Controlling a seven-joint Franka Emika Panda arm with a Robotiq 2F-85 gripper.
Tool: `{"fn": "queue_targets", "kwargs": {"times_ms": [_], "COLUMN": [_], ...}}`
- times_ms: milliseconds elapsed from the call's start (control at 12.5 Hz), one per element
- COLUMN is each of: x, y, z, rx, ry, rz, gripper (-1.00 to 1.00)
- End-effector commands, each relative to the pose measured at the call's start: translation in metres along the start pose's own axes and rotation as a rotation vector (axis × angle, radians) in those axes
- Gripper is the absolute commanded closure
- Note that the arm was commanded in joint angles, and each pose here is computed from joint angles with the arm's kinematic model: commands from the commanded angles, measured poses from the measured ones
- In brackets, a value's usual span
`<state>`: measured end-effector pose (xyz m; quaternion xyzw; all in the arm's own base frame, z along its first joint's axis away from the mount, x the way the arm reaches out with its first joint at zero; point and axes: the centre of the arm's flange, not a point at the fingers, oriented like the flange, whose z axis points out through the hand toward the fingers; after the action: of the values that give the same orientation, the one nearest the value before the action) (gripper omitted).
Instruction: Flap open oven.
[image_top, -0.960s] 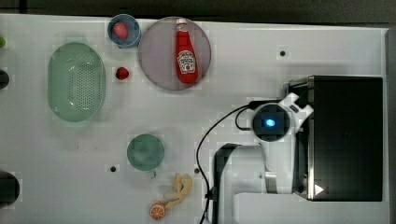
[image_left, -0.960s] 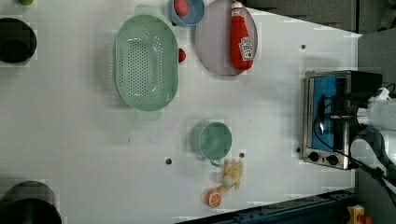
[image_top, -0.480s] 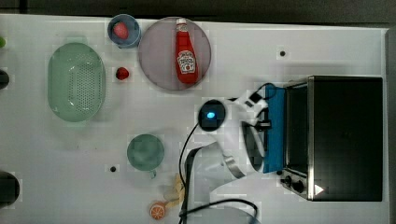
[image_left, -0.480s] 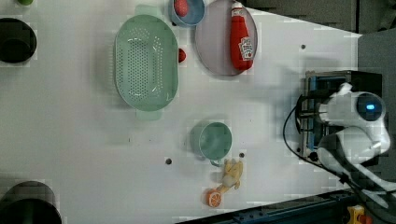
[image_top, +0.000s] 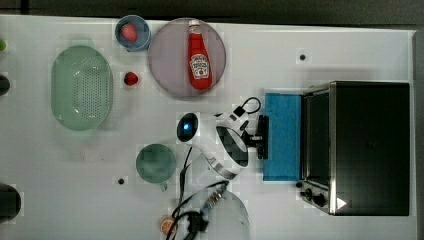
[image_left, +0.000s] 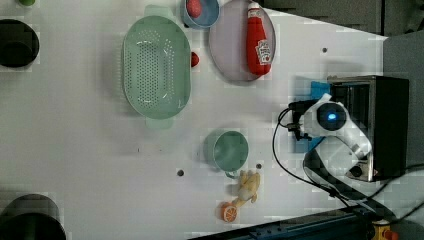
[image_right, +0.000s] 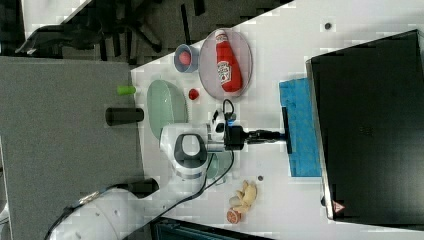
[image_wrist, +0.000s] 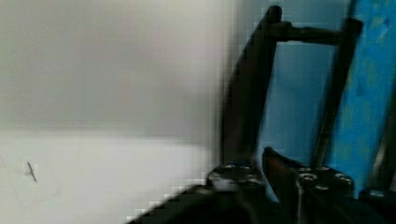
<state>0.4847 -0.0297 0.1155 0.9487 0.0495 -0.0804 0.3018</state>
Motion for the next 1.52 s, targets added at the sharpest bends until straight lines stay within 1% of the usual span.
{"fn": "queue_targets", "kwargs": {"times_ms": [80,160,320,400,480,560,720,880,960,1200,1280,1360,1520], "x": [0.015,0.019,0.034,0.041,0.045,0.048,0.044,0.03,0.019,-0.018,-0.029,-0.039,-0.057], "y": [-0.006,-0.005,0.004,0.015,0.03,0.048,0.088,0.125,0.141,0.188,0.205,0.222,0.254], "z": [-0.012,-0.013,-0.035,-0.054,-0.076,-0.1,-0.153,-0.202,-0.223,-0.275,-0.292,-0.311,-0.35], "rx": [-0.02,-0.017,0.013,0.038,0.079,0.143,0.298,0.424,0.477,0.632,0.656,0.667,0.696], "ry": [0.039,0.047,0.106,0.131,0.144,0.148,0.143,0.112,0.075,-0.109,-0.141,-0.138,-0.091], "rz": [0.112,0.135,0.169,0.213,0.287,0.383,0.585,0.729,0.781,0.891,0.899,0.904,0.917], "gripper": [0.65,0.65,0.65,0.65,0.65,0.65,0.65,0.65,0.65,0.65,0.65,0.65,0.65]}}
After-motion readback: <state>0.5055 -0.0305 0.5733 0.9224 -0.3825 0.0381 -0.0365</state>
